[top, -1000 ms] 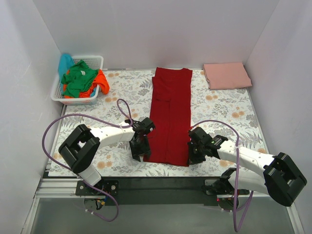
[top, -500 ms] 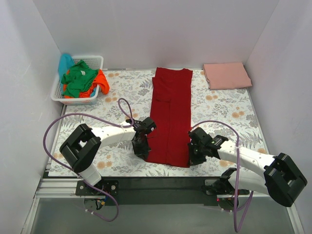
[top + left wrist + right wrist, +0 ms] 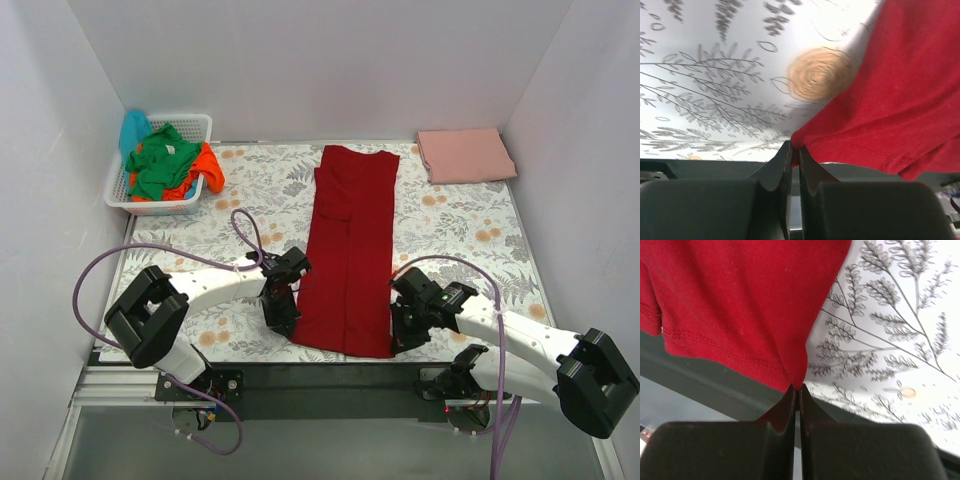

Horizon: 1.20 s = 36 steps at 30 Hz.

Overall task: Fold and stack the t-shirts
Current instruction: Fold the tshirt

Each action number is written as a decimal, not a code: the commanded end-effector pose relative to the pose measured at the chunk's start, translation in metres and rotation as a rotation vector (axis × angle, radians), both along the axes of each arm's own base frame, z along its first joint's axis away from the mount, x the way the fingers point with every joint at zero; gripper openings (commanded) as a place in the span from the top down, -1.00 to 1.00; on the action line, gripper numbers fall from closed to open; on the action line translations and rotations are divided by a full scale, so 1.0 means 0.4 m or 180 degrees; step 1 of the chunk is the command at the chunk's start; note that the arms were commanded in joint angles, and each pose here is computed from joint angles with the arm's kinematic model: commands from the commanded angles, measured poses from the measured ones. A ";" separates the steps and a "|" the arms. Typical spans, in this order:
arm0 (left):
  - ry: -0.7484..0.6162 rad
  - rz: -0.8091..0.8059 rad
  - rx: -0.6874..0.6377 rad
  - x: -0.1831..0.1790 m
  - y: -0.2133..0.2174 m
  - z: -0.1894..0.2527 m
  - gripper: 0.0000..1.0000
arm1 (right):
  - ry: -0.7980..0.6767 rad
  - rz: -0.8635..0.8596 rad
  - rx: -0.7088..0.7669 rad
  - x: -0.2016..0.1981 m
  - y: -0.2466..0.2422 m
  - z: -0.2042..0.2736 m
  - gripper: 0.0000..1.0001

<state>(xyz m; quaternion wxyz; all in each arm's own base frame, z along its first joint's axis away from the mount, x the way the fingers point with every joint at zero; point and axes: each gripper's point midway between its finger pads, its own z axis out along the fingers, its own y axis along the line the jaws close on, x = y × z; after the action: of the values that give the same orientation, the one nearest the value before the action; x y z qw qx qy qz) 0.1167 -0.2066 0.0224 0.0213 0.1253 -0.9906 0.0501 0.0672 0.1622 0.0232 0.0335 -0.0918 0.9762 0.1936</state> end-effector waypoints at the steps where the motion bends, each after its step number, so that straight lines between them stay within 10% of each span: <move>1: -0.0107 -0.0014 -0.0185 0.022 -0.033 0.060 1.00 | -0.0074 -0.0011 -0.0125 0.018 -0.007 0.046 0.97; 23: -0.1661 -0.0015 -0.0345 0.647 -0.148 0.199 1.00 | -0.1424 -0.0466 -0.0291 0.635 -0.026 0.272 0.97; 36: -0.1868 -0.0225 -0.0217 0.757 -0.154 0.117 1.00 | -0.1437 -0.0355 -0.0337 0.724 -0.015 0.200 0.97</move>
<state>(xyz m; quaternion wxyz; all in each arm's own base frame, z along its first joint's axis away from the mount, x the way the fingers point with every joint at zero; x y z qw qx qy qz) 0.3959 -0.2689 0.0539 -0.2163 0.0764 -0.9662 0.1175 0.3341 0.1550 0.0903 0.2171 -0.0695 0.9670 0.1141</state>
